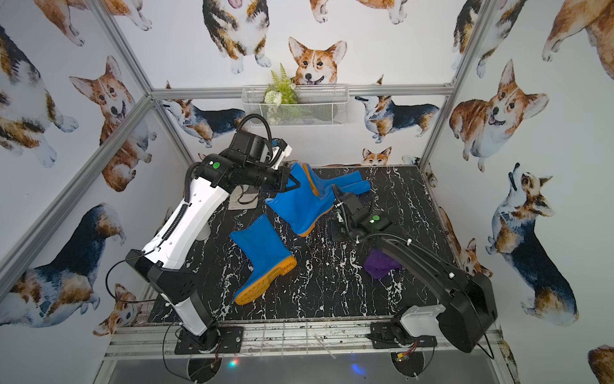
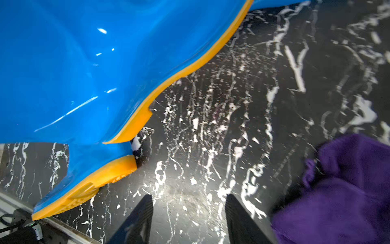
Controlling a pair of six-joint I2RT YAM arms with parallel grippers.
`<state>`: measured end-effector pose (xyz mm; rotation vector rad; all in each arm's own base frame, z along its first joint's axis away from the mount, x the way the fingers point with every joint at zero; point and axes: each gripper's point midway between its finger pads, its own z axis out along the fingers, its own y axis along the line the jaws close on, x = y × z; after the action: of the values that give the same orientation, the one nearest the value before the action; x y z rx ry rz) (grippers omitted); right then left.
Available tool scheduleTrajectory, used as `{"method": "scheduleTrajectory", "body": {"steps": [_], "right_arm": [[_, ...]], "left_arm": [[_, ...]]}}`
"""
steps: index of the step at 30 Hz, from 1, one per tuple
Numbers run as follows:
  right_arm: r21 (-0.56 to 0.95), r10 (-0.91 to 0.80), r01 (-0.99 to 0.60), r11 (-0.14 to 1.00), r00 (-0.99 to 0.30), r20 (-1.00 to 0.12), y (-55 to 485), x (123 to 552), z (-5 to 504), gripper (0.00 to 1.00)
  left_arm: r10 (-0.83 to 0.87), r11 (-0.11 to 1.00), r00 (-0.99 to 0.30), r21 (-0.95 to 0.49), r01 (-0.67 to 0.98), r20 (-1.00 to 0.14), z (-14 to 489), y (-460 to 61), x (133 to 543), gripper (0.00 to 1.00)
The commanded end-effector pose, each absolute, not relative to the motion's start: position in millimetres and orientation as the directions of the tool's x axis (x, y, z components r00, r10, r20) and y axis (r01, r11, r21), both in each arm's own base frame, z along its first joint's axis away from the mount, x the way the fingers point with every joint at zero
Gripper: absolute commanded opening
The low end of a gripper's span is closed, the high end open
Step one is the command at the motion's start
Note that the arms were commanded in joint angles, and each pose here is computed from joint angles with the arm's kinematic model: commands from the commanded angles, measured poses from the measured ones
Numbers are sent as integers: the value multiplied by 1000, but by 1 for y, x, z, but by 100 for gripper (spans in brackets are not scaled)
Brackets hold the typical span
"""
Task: Wipe the rubber boots with a cloth
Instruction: Place the rubber boot at the center of the board.
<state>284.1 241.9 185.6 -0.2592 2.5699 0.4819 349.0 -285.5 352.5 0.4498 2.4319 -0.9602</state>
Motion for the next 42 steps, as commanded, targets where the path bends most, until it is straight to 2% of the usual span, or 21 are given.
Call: {"method": "scheduleTrajectory", "body": {"steps": [1, 12, 17, 22, 26, 31, 42], "right_arm": [[369, -69, -323, 872, -826, -559, 286, 315, 200, 57], [438, -174, -450, 778, -825, -538, 408, 407, 177, 46], [431, -207, -485, 761, -811, -547, 441, 446, 152, 44], [514, -135, -448, 731, -834, -534, 449, 487, 133, 42], [593, -70, -413, 691, -855, -514, 442, 508, 122, 42], [638, -60, -413, 650, -865, -499, 440, 514, 120, 43], [623, -116, -460, 633, -852, -511, 461, 483, 132, 41]], "left_arm": [[169, 686, -830, -541, 486, -532, 348, -272, 357, 0], [16, 677, -808, -588, 442, -589, 339, -215, 470, 0], [-56, 692, -802, -602, 398, -595, 320, -199, 518, 0], [-112, 713, -801, -609, 348, -589, 298, -184, 548, 0], [-126, 734, -817, -607, 304, -562, 276, -177, 559, 0], [-126, 750, -832, -601, 275, -539, 264, -174, 559, 0], [-138, 693, -796, -631, 347, -590, 314, -183, 525, 0]]}}
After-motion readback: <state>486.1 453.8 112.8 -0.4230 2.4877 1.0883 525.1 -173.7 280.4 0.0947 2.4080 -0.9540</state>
